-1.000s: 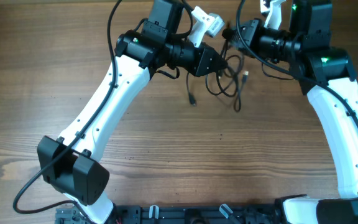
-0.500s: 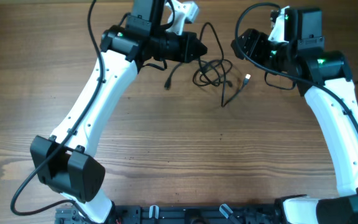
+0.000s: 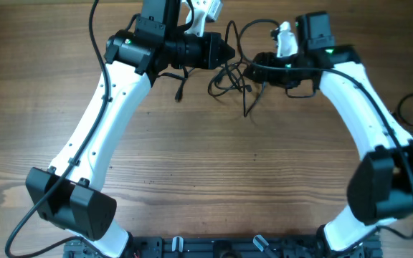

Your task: Untangle cables

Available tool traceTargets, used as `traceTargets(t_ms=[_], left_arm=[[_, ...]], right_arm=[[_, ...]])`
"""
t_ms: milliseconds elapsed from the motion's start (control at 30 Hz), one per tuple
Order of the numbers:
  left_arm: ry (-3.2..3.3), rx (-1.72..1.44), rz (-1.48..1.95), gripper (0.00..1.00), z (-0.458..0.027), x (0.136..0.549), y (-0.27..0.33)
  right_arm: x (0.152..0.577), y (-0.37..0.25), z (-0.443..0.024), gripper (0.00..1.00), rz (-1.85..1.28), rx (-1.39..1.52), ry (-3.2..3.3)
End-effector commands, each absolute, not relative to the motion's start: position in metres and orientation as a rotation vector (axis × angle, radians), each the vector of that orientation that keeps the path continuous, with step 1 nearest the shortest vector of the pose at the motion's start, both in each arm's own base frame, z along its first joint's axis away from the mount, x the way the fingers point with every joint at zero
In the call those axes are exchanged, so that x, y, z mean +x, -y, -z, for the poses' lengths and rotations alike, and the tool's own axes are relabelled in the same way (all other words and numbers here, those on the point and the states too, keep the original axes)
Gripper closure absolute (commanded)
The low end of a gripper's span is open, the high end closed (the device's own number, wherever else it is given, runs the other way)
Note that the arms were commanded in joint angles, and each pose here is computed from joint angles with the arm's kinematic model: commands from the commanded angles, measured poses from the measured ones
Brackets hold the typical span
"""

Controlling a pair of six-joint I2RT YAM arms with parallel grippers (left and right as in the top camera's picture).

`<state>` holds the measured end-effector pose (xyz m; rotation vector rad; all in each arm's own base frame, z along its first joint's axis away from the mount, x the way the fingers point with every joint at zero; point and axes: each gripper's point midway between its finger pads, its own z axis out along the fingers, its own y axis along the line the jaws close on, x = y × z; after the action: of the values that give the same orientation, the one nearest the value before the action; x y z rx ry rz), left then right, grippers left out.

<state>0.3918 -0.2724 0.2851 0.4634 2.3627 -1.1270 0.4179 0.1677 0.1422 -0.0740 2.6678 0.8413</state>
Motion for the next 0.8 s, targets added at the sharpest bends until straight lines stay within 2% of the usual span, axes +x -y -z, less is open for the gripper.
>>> traceTargets(t_ms=[0,100,233,300,333,433,567,767], left_arm=[[-2.318,0.47,1.127,0.96,-0.303,0.39,0.27],[-2.324,0.468,1.127,0.96,-0.302,0.389,0.27],[-2.331,0.466,1.126,0.96,-0.301,0.388,0.269],[-2.335,0.46,1.115,0.96,-0.3,0.389,0.268],[-2.346,0.443,1.081,0.96,-0.297,0.392,0.265],[-2.402,0.367,0.928,0.96,-0.283,0.402,0.249],[-2.525,0.085,0.577,0.96,-0.254,0.416,0.201],[-2.56,-0.114,0.335,0.96,-0.242,0.425,0.149]], right_arm=[[0.418,-0.191,-0.121,0.44,-0.896,-0.153,-2.68],[0.428,-0.196,-0.103,0.58,-0.861,-0.086,-2.699],[0.431,-0.189,-0.075,0.67,-0.791,-0.013,-2.763],[0.431,-0.189,-0.07,0.81,-0.79,0.0,-2.776],[0.432,-0.189,-0.07,0.95,-0.788,-0.003,-2.769],[0.443,-0.18,-0.091,0.96,-0.789,0.012,-2.703],[0.451,-0.153,-0.154,0.96,-0.849,0.06,-2.558],[0.434,-0.094,-0.237,0.96,-0.805,0.165,-2.395]])
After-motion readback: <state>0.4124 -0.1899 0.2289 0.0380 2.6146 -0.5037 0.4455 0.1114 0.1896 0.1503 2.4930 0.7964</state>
